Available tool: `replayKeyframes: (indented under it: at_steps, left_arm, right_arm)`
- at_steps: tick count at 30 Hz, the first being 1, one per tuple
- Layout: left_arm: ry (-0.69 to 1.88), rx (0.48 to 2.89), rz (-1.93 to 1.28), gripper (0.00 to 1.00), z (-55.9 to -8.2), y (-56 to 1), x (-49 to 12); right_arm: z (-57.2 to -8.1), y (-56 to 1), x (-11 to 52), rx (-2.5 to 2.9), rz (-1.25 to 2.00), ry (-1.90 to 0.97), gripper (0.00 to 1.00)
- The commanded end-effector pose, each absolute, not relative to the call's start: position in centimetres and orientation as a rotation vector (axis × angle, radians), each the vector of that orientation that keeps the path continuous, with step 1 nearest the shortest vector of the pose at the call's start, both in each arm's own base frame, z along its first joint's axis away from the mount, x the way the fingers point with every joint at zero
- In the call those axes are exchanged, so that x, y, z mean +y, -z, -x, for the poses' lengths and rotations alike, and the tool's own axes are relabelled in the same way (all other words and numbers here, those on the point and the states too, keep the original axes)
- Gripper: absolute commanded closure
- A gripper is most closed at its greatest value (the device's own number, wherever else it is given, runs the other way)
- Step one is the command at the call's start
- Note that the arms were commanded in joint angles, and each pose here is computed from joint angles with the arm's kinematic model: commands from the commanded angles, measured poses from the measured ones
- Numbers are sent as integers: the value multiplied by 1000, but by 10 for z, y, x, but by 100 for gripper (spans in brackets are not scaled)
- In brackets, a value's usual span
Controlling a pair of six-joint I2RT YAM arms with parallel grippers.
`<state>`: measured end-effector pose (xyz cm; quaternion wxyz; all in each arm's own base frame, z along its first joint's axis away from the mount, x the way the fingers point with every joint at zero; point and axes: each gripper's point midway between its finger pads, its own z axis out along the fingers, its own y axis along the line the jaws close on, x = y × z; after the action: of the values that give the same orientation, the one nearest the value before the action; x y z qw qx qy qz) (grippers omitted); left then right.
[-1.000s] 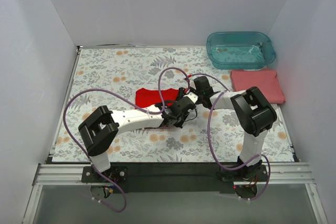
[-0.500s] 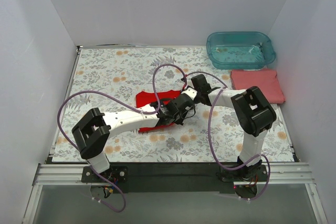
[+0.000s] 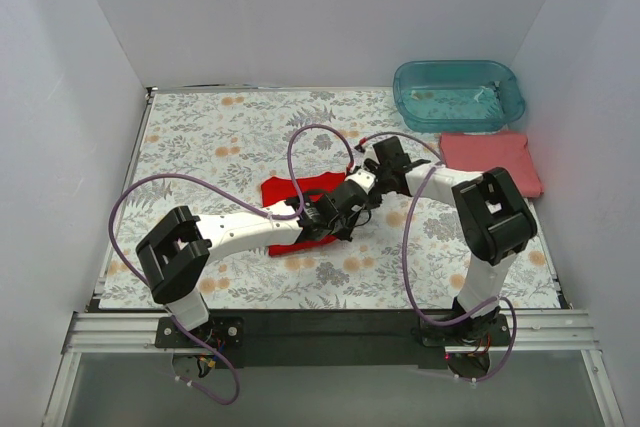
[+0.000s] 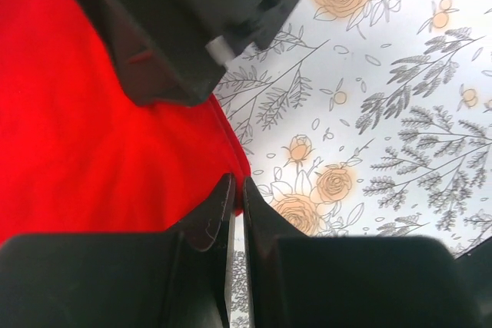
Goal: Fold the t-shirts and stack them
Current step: Neatly place the folded tshirt to the corner
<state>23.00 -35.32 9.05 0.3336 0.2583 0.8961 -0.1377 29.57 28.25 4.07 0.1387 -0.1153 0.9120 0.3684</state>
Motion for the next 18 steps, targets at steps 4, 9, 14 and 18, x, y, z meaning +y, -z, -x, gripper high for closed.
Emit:
replayKeyframes:
  at_steps: [4,9,14,18]
  left_arm:
    - [440,2296,-632,100,-229,-110,-363]
    - [442,2292,-610,100,-231,-114,-364]
    - [444,2297,-612,100,-230,-112,-365]
    - [450,2305,-618,100,-229,-110,-366]
  right_arm:
    - [-286,-53,246,2664,104,-1042,25]
    - [-273,-56,253,2649,-4,-1185,23]
    - [-267,-60,267,2591,-120,-1361,20]
    - [-273,-57,276,2585,-156,-1399,20]
